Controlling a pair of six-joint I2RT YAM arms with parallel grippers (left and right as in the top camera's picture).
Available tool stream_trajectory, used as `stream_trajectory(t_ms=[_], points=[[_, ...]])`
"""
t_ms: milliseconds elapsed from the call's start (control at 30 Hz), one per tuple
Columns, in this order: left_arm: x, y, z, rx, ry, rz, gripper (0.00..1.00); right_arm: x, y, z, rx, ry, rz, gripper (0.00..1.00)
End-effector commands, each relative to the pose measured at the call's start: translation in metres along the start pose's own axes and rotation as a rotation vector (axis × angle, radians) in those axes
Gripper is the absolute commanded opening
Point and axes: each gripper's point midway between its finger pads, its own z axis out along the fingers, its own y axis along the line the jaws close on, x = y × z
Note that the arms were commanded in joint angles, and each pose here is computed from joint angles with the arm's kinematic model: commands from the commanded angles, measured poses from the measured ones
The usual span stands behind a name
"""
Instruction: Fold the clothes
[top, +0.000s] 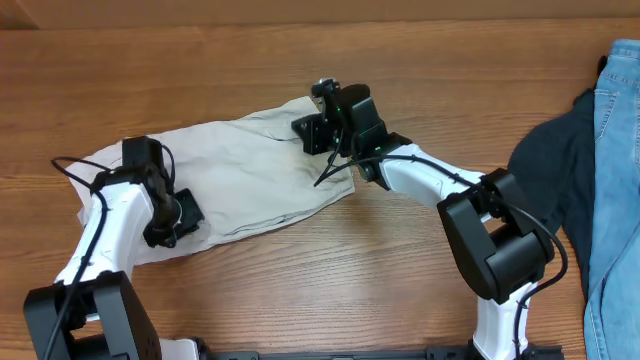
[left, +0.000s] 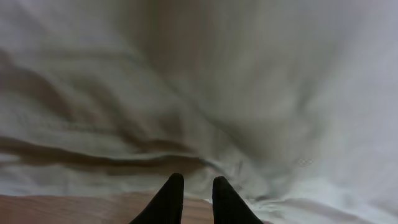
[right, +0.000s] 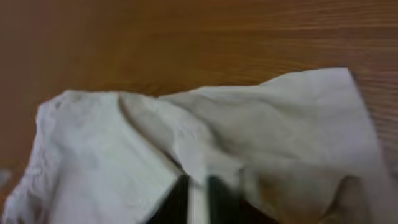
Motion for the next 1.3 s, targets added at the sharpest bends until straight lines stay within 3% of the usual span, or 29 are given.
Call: stream_trajectory(t_ms=[0,67,233,367,533,800,1000,1133,1267], points=[[0.011,0.004,0.010,-0.018,0.033,-0.022,0.20,0.004,-0.014,-0.001,0.015,0.047,-0.002,0.49],[0.009,0.003,0.010,-0.014,0.024,-0.021,0.21,0.002,-0.017,-0.009,-0.018,0.082,-0.084,0.60],[0.004,0.001,0.011,-0.005,0.002,-0.020,0.22,-0.011,-0.031,-0.025,-0.043,0.115,-0.271,0.60],[0.003,0.001,0.011,-0.005,0.001,-0.005,0.24,-0.028,-0.036,-0.030,-0.033,0.089,-0.333,0.55],[0.003,0.001,0.011,-0.005,0.002,-0.006,0.25,-0.017,-0.013,-0.020,-0.078,0.104,-0.449,0.55],[0.004,0.001,0.011,-0.005,0.004,-0.006,0.26,-0.004,-0.013,-0.007,-0.088,0.122,-0.456,0.55],[0.005,0.001,0.011,-0.007,0.009,-0.006,0.27,-0.011,-0.013,0.002,-0.104,0.074,-0.467,0.47],[0.009,0.003,0.010,-0.013,0.023,-0.007,0.27,-0.007,-0.016,0.007,-0.113,0.077,-0.449,0.30],[0.008,0.003,0.011,-0.012,0.022,-0.006,0.27,-0.008,-0.011,0.007,-0.137,0.071,-0.447,0.26]])
